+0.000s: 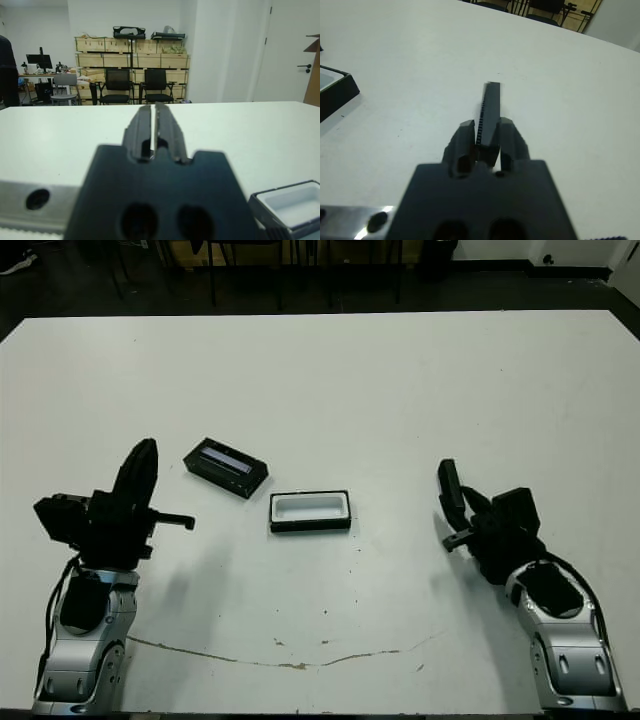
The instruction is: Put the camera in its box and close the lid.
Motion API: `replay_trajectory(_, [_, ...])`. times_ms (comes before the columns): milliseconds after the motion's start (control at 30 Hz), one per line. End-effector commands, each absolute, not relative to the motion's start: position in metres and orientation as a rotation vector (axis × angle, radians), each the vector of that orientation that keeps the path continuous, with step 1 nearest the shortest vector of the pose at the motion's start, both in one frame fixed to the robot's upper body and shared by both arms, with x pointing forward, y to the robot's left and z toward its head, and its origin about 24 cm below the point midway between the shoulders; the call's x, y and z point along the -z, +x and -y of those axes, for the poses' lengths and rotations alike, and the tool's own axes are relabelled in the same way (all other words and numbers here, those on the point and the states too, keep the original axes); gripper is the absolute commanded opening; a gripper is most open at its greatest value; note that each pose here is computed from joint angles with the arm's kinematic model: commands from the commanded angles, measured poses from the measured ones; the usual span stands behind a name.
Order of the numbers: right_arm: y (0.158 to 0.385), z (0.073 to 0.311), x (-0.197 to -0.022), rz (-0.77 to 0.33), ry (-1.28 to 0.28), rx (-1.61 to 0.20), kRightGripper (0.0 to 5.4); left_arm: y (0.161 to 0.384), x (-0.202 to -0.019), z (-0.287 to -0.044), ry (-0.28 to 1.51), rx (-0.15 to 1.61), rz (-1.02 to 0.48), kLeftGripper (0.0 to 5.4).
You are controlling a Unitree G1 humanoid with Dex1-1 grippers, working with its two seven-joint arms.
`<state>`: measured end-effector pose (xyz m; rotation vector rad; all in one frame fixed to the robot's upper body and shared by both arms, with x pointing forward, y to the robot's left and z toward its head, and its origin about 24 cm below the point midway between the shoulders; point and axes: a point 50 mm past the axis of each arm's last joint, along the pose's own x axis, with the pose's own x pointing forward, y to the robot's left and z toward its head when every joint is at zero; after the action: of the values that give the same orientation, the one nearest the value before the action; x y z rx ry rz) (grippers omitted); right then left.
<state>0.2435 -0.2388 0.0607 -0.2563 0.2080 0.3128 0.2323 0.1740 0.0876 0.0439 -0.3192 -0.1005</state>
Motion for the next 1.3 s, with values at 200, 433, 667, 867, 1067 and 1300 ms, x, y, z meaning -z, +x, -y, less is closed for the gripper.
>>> replay_trajectory(200, [0.239,0.243,-0.055,-0.301,-0.233,-0.331,0.0,0.232,-0.085,-0.178,0.066,0.095,0.297,0.0])
replay_trajectory(433, [0.238,0.243,-0.053,-0.309,-0.215,-0.298,0.0,0.232,-0.085,-0.177,0.051,0.093,0.292,0.0])
replay_trajectory(667, [0.239,0.237,-0.057,-0.149,-0.197,-0.276,0.0,0.232,-0.085,-0.176,0.056,0.091,0.292,0.0])
replay_trajectory(867, [0.24,0.225,-0.088,0.058,-0.268,-0.316,0.0,0.232,-0.085,-0.176,0.062,0.088,0.29,0.0])
replay_trajectory(1067, [0.239,0.209,-0.122,0.256,-0.435,-0.366,0.0,0.231,-0.085,-0.175,0.048,0.082,0.281,0.0])
replay_trajectory(1300, [0.235,0.188,-0.15,0.475,-0.758,-0.499,0.0,0.23,-0.085,-0.175,0.057,0.085,0.285,0.0])
